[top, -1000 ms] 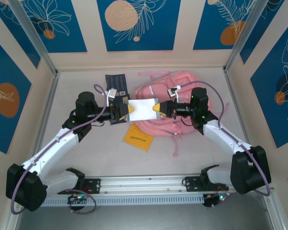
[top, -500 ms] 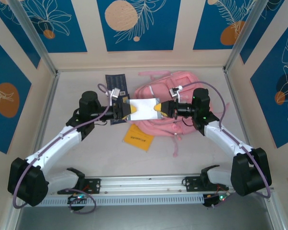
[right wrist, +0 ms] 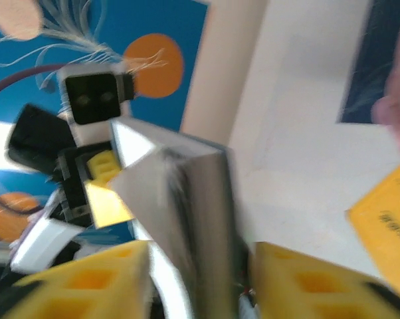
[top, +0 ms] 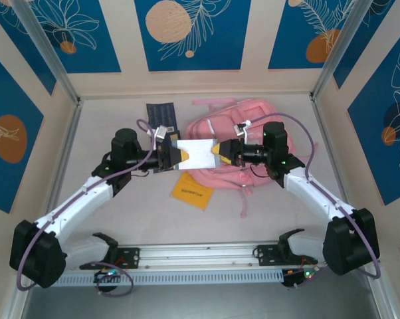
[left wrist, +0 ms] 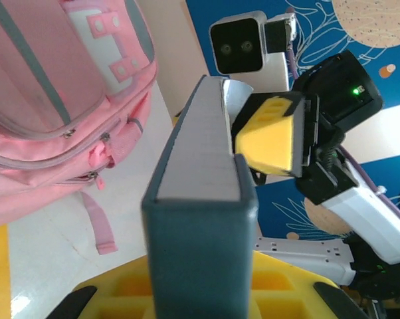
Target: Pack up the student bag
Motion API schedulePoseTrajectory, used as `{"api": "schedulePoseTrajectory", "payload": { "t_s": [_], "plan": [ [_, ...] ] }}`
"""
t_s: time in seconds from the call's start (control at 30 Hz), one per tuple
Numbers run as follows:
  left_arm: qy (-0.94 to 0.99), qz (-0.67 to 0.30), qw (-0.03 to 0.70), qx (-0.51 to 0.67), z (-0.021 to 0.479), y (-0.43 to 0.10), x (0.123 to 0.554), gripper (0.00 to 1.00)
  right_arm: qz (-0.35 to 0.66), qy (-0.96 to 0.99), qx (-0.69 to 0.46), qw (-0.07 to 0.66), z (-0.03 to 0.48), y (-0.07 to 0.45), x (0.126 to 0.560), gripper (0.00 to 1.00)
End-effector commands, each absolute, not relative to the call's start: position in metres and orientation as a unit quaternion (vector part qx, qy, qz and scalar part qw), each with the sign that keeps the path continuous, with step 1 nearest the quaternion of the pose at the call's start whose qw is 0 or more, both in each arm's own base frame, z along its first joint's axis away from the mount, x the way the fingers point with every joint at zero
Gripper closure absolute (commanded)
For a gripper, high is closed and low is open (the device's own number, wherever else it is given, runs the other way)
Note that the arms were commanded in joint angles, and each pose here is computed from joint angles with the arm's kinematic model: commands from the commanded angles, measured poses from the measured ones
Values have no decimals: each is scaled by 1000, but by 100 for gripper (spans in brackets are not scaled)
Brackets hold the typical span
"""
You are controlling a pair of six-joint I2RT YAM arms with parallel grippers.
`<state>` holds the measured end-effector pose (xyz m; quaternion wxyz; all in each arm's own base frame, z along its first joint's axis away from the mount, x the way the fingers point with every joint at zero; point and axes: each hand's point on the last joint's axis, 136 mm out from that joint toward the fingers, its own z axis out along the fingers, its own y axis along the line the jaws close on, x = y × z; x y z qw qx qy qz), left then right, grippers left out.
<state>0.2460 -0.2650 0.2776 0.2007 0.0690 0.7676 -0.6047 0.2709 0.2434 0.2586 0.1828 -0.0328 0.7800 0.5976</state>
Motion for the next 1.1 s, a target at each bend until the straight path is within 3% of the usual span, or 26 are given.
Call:
{"api": "schedulePoseTrajectory", "payload": {
  "t_s": [0.0,0.13,0.3,0.63,0.8,1.07],
  "plan": [
    [778,-573,253,49,283,-238,255,100,473,847,-15,244,234,223,282,35],
    [831,-462,310,-19,269,-191,263,100,312,906,-28,284,204,210,298,35],
    [845,-405,348,-34,278,-168,259,100,231,942,-51,240,178,210,323,38],
    [867,-346,355,-48,268,-146,250,100,284,941,-47,177,157,229,379,42],
    [863,-347,364,-42,272,-146,249,100,343,926,-64,141,151,252,382,50],
    [859,-359,362,-39,267,-151,252,100,353,926,-74,113,135,273,388,67]
  ]
}}
